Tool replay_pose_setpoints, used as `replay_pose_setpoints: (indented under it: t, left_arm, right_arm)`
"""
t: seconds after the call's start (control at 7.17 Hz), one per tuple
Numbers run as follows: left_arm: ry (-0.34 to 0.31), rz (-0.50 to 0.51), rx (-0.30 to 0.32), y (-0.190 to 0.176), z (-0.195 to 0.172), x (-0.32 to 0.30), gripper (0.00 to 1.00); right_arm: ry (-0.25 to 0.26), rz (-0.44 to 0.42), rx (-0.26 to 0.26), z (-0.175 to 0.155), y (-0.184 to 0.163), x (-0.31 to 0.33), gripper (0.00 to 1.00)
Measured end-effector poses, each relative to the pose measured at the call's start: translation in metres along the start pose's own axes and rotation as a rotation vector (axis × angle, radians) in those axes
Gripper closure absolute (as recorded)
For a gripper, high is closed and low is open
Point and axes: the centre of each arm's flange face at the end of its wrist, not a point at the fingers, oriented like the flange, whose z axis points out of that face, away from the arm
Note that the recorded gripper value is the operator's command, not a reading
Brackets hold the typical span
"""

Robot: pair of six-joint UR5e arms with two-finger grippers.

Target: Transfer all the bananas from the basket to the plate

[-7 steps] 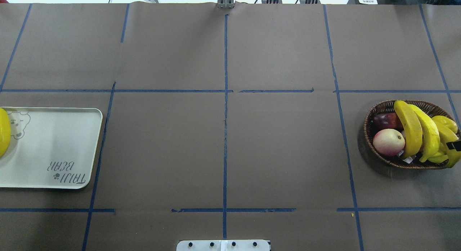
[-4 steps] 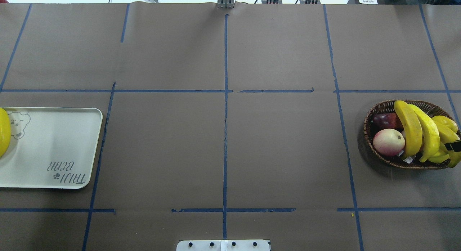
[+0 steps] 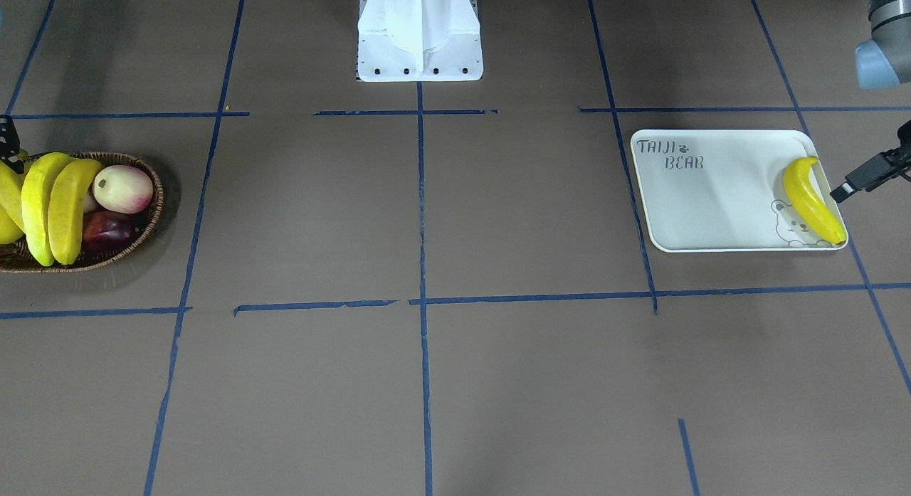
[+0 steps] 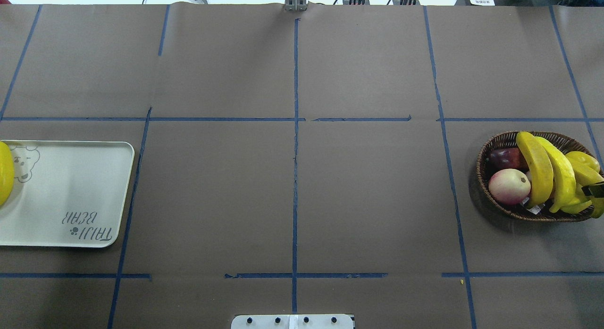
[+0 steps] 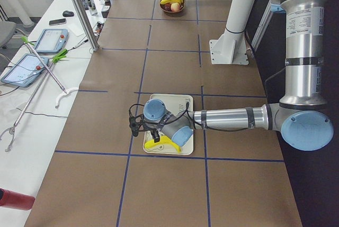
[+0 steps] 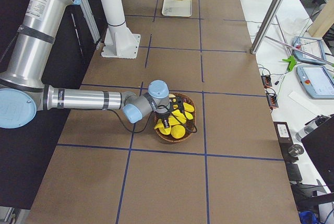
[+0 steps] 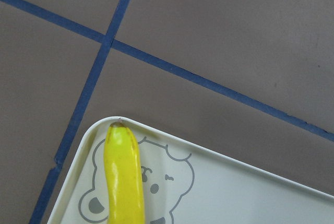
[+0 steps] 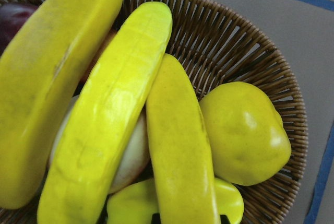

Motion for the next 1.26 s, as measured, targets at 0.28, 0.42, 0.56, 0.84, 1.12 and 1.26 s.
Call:
replay_pose_setpoints:
  t: [0.28,0.42,0.56,0.84,1.12,1.26]
  left_arm:
    - [0.001,0.001,0.001,-0.001,0.000,0.002,0.00]
    - [0.002,0.001,0.001,-0.001,0.000,0.003,0.00]
    - [0.006,0.004,0.002,-0.001,-0.001,0.004,0.00]
    - [0.015,0.017,0.005,-0.001,-0.002,0.008,0.00]
    - [0.065,0.088,0.035,0.003,-0.007,0.018,0.00]
    - [0.109,0.152,0.061,0.006,-0.013,0.027,0.00]
  right_arm:
    - [0.006,0.012,0.021,-0.007,-0.006,0.005,1.00]
    - [0.026,0.041,0.060,-0.022,-0.009,0.019,1.00]
    - [0.047,0.074,0.109,-0.041,-0.011,0.035,1.00]
    - [0.066,0.097,0.183,-0.071,-0.035,0.038,1.00]
    - [0.021,0.085,0.225,-0.084,-0.077,0.014,1.00]
    - [-0.024,0.061,0.236,-0.086,-0.100,-0.008,1.00]
